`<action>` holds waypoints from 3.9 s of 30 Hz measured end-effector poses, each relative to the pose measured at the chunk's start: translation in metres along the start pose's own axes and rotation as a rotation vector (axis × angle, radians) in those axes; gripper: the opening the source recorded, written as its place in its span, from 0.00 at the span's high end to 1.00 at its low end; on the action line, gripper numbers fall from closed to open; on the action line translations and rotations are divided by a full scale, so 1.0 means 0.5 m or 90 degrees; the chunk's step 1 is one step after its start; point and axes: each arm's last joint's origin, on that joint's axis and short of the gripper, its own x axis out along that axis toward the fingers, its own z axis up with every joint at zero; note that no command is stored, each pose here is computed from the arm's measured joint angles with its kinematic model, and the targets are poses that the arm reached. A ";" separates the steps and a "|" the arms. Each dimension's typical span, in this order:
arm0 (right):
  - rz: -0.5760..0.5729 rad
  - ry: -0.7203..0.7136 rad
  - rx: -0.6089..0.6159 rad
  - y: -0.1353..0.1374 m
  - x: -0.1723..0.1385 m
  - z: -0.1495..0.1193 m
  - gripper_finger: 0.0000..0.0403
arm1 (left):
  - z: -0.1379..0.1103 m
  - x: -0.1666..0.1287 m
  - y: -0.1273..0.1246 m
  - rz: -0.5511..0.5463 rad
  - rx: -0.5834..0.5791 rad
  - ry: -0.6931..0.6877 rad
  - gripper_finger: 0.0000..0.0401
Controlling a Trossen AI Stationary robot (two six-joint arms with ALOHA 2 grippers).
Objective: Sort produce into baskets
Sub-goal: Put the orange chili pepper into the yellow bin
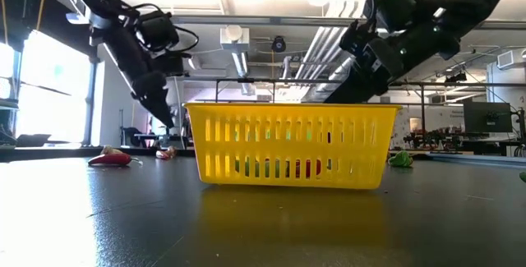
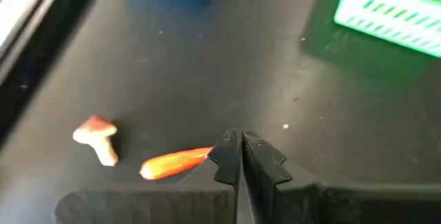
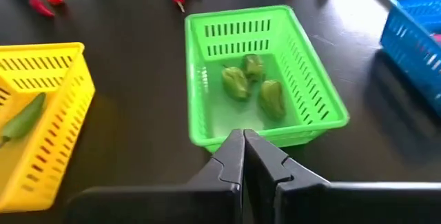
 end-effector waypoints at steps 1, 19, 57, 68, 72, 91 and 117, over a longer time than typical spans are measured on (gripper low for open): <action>-0.003 -0.001 -0.003 -0.003 0.000 0.000 1.00 | -0.001 0.000 0.004 0.006 0.006 0.001 0.98; 0.012 0.007 -0.039 -0.017 -0.002 -0.003 1.00 | -0.009 0.047 -0.021 0.081 0.279 0.123 0.66; 0.015 0.032 -0.072 -0.017 -0.002 -0.011 1.00 | 0.035 0.139 -0.018 0.061 0.422 0.378 0.98; -0.001 0.025 -0.006 -0.018 -0.006 -0.007 1.00 | 0.103 0.033 -0.079 0.003 0.339 0.249 0.99; -0.023 -0.008 0.021 -0.020 -0.006 0.003 1.00 | 0.128 -0.012 -0.132 -0.058 0.312 0.144 0.99; -0.111 -0.095 0.124 -0.029 -0.008 0.027 1.00 | 0.174 -0.017 -0.440 -0.468 0.305 -0.149 0.99; -0.132 -0.105 0.120 -0.031 -0.009 0.030 1.00 | 0.161 0.089 -0.515 -0.457 0.193 -0.150 0.77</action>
